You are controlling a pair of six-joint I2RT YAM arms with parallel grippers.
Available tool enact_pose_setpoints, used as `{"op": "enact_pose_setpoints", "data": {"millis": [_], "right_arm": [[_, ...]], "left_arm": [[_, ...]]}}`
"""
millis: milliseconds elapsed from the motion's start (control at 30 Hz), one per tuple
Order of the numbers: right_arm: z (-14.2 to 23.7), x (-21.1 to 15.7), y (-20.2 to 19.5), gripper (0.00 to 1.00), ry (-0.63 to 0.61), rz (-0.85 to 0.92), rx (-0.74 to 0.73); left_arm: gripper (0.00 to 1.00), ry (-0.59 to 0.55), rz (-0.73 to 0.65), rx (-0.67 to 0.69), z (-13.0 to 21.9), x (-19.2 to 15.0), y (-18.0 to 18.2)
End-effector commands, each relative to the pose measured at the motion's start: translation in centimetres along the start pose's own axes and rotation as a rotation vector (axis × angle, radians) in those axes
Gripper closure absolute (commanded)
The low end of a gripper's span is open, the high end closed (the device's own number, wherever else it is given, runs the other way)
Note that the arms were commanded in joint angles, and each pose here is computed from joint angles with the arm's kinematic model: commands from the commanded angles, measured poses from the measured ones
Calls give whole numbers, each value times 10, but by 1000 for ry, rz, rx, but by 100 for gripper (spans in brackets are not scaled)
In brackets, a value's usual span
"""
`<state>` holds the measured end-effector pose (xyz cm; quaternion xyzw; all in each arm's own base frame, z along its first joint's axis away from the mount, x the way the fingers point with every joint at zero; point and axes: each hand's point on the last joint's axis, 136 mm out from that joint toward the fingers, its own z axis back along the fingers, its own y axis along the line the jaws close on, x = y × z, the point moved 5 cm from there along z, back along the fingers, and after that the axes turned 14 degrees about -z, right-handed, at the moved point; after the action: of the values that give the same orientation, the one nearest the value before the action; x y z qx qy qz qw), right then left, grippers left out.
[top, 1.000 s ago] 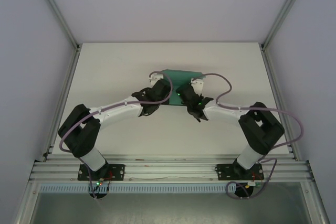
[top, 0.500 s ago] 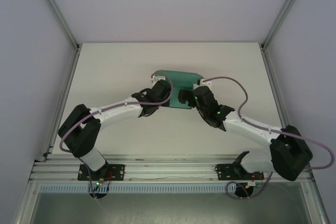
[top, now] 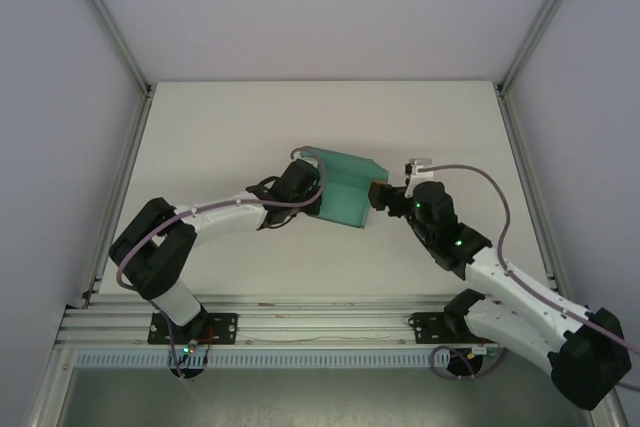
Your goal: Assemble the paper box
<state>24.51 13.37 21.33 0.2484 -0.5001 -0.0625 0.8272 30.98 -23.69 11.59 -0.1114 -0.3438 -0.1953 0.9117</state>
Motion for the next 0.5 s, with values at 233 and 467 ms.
{"op": "enact_pose_setpoints", "data": {"millis": [233,467], "right_arm": [[-9,-12,14,39,173,401,133],[-9,-16,27,77,240,471,225]], "left_arm": [[100,-85,-68,-213,11,6,-25],[100,-97,-92,-208,9,8,-24]]}}
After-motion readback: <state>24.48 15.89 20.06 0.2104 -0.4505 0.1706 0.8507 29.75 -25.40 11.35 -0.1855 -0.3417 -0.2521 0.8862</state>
